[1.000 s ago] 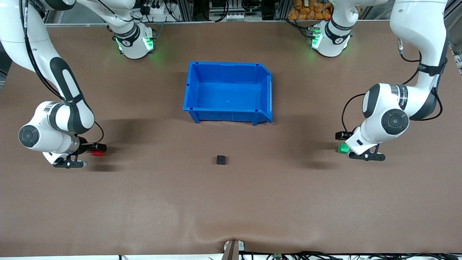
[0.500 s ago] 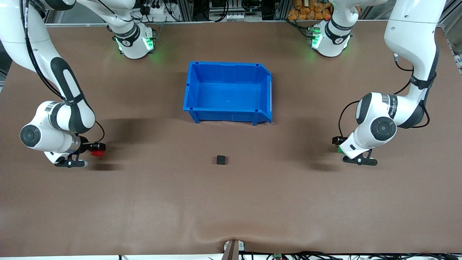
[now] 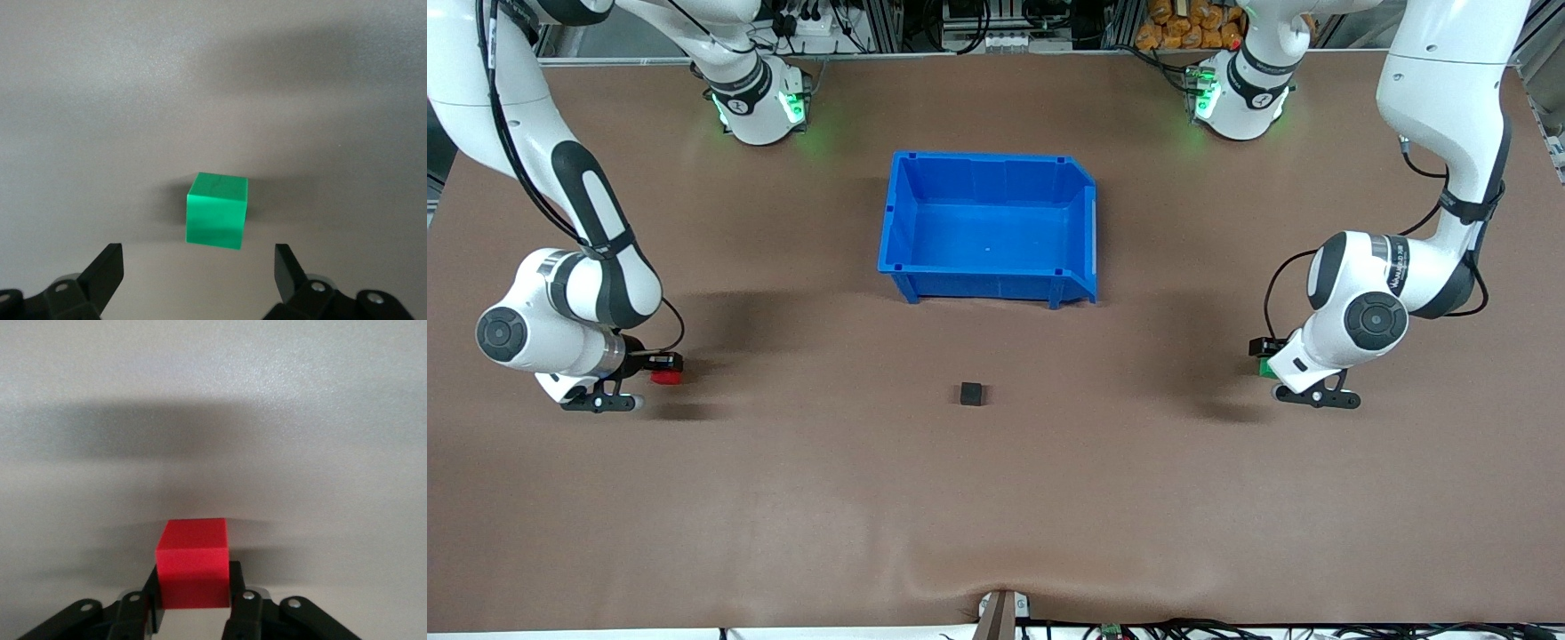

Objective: Attach green and red cubes to black cube
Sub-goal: 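Carry the red cube with the right gripper toward the black cube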

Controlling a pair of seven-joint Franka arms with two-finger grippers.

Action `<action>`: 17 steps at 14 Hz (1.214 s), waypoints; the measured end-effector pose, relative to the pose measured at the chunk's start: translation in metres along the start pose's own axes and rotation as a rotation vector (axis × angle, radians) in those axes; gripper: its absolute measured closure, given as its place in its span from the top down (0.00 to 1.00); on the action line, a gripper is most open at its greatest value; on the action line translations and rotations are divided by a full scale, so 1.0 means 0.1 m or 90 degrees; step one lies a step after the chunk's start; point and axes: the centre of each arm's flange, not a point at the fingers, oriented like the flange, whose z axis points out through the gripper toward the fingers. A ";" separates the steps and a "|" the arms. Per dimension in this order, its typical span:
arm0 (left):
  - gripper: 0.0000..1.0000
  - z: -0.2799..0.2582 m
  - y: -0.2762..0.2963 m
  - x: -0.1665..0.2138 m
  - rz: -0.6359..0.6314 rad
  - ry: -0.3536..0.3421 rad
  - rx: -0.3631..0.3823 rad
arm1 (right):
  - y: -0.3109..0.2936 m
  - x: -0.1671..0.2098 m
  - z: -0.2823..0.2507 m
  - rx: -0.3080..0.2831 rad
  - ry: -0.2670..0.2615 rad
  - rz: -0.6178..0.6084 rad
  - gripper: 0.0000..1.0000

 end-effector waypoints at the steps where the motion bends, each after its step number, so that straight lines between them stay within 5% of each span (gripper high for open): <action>1: 1.00 0.01 0.00 0.01 0.000 0.000 0.000 | 0.00 0.00 0.00 0.000 0.002 0.000 0.40; 5: 0.79 0.09 -0.02 0.07 -0.003 -0.002 -0.002 | 0.01 0.07 -0.12 -0.013 0.020 -0.091 0.40; 10: 0.77 0.16 -0.01 0.17 -0.017 -0.003 -0.019 | 0.06 0.23 -0.40 -0.030 0.055 -0.239 0.40; 14: 0.59 0.18 0.01 0.20 -0.021 -0.003 -0.025 | 0.07 0.38 -0.66 -0.051 0.086 -0.356 0.40; 17: 0.56 0.19 0.00 0.20 -0.021 -0.004 -0.025 | -0.03 0.51 -0.89 -0.071 0.112 -0.463 0.40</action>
